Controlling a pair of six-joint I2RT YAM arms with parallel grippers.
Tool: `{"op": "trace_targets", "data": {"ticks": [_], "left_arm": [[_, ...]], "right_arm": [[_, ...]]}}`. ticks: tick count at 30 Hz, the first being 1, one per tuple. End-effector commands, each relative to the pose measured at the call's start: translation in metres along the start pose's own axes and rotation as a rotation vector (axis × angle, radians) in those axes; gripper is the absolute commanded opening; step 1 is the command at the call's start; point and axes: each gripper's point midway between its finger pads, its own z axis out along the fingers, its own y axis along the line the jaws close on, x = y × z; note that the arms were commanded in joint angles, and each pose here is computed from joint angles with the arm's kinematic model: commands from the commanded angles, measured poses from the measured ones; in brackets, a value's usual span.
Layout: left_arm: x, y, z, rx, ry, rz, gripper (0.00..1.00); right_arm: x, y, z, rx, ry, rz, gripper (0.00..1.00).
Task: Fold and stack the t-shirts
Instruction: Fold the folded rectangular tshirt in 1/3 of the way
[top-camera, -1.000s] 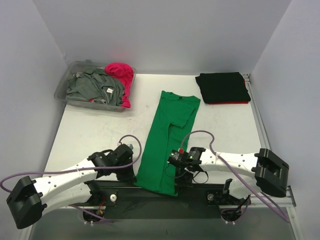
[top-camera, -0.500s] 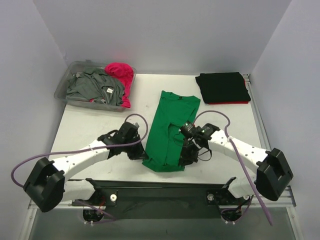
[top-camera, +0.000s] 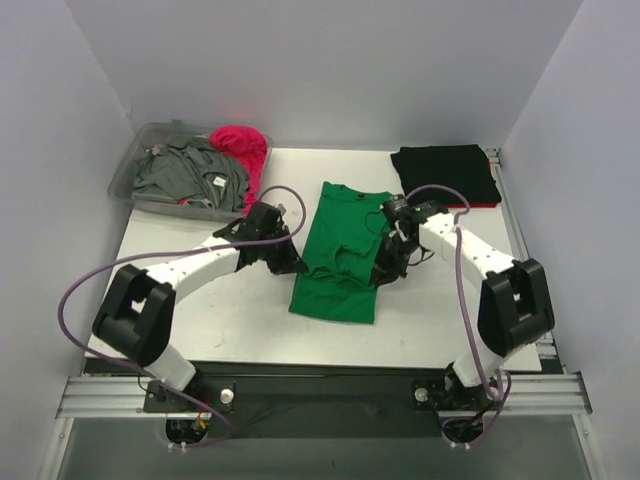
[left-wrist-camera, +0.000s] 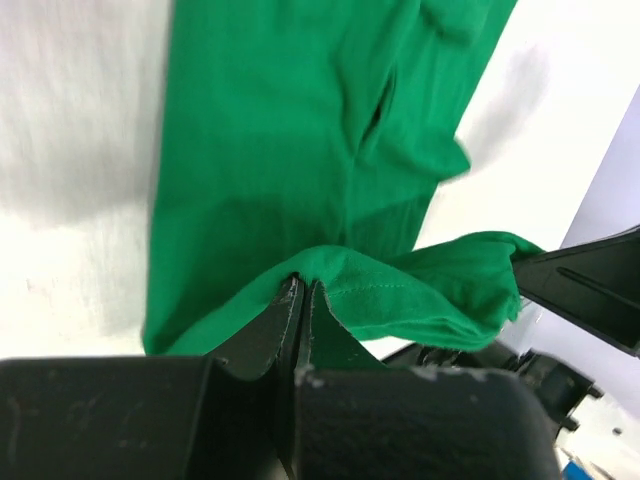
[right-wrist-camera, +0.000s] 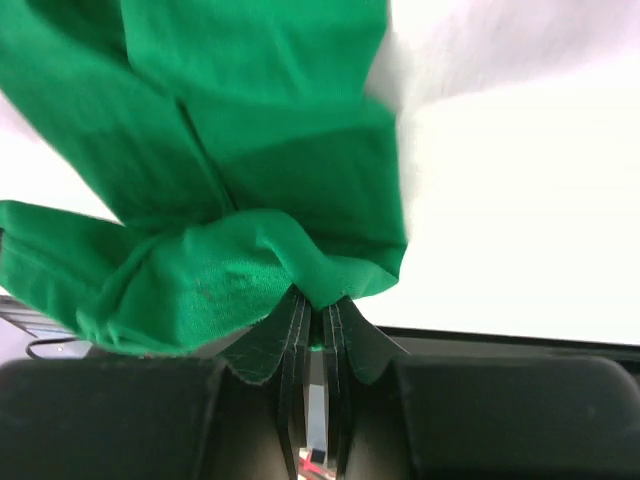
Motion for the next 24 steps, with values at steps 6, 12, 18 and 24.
{"op": "trace_targets", "data": {"ticks": [6, 12, 18, 24], "left_arm": [[-0.061, -0.031, 0.026, 0.110, -0.044, 0.017, 0.00], [-0.091, -0.037, 0.043, 0.119, -0.061, 0.007, 0.00], [-0.103, -0.030, 0.053, 0.086, -0.064, -0.009, 0.00], [-0.110, -0.023, 0.057, 0.065, -0.076, -0.029, 0.00]], "right_arm": [[-0.049, -0.001, 0.002, 0.007, 0.070, -0.036, 0.00], [-0.076, -0.002, 0.008, 0.009, 0.090, -0.017, 0.00], [-0.090, -0.005, 0.019, 0.016, 0.118, -0.012, 0.00], [-0.099, -0.004, 0.025, 0.019, 0.132, -0.018, 0.00]]}}
